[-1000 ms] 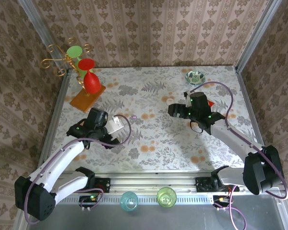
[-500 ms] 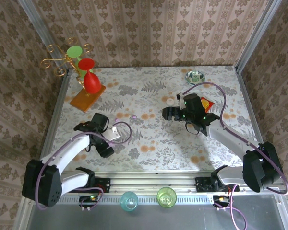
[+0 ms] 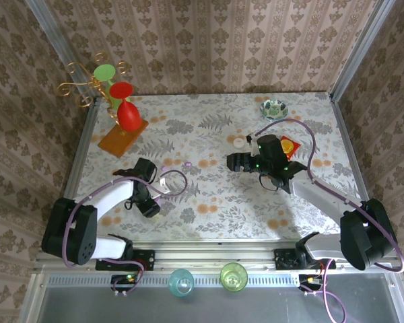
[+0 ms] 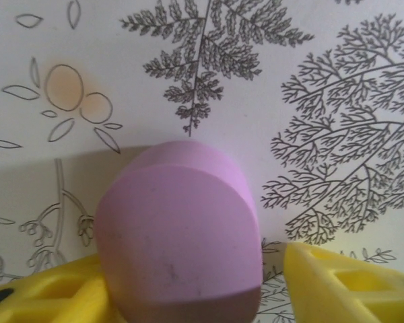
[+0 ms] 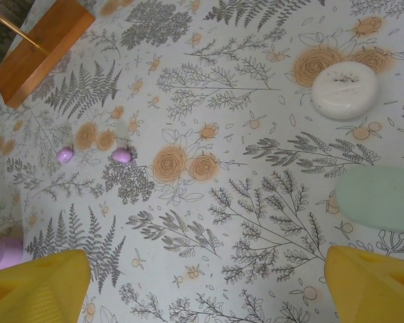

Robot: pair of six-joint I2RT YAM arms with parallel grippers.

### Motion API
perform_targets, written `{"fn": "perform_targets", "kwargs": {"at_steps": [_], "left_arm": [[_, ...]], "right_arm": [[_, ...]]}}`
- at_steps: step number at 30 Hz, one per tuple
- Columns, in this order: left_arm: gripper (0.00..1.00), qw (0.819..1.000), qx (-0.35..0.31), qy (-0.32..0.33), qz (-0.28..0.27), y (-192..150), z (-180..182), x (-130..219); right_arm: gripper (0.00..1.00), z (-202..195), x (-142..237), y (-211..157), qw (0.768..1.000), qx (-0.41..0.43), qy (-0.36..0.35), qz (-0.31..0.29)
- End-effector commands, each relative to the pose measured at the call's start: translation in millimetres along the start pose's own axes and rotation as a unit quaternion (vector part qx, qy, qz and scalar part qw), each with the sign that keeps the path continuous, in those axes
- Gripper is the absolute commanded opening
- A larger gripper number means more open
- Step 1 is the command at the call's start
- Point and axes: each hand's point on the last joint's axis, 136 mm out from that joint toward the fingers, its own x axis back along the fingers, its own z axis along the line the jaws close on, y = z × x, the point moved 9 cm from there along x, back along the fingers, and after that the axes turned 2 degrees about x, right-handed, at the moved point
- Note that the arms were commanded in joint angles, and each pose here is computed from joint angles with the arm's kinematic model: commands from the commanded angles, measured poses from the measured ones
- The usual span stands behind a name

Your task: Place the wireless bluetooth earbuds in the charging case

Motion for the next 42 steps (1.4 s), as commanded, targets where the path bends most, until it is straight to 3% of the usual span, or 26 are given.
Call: {"fn": "perform_targets", "kwargs": {"at_steps": [1, 7, 11, 17, 22, 28, 42], "left_arm": [[0.52, 1.000, 0.005, 0.000, 0.011, -0.9, 2.4, -4.3], [0.34, 1.000, 0.003, 0.002, 0.009, -1.9, 1.9, -3.9], [0.30, 1.000, 0.001, 0.003, 0.000, 0.0, 1.3, 0.2], [0.31, 0.997, -0.020, 0.001, -0.072, 21.2, -3.1, 28.6], [0.30, 0.987, -0.051, 0.011, -0.152, 55.9, -9.9, 60.3], [0.30, 0.969, -0.084, 0.001, -0.231, 93.6, -20.6, 91.9], [0.30, 0.941, -0.181, -0.029, -0.284, 155.1, -61.0, 123.8]], "right_arm": [[0.90, 2.4, 4.3, -0.7, 1.000, 0.011, 0.004, -0.005], [0.90, 4.2, 13.6, 0.5, 1.000, 0.020, 0.002, -0.003], [0.90, 5.8, 21.6, 1.4, 1.000, 0.020, 0.004, -0.005], [0.89, 19.7, 27.8, 2.9, 0.993, -0.054, 0.099, 0.022], [0.86, 34.7, 22.7, 0.0, 0.966, -0.138, 0.202, 0.078], [0.84, 43.5, 11.9, -5.5, 0.942, -0.179, 0.249, 0.136], [0.83, 70.8, -13.3, -9.5, 0.905, -0.196, 0.337, 0.171]]}}
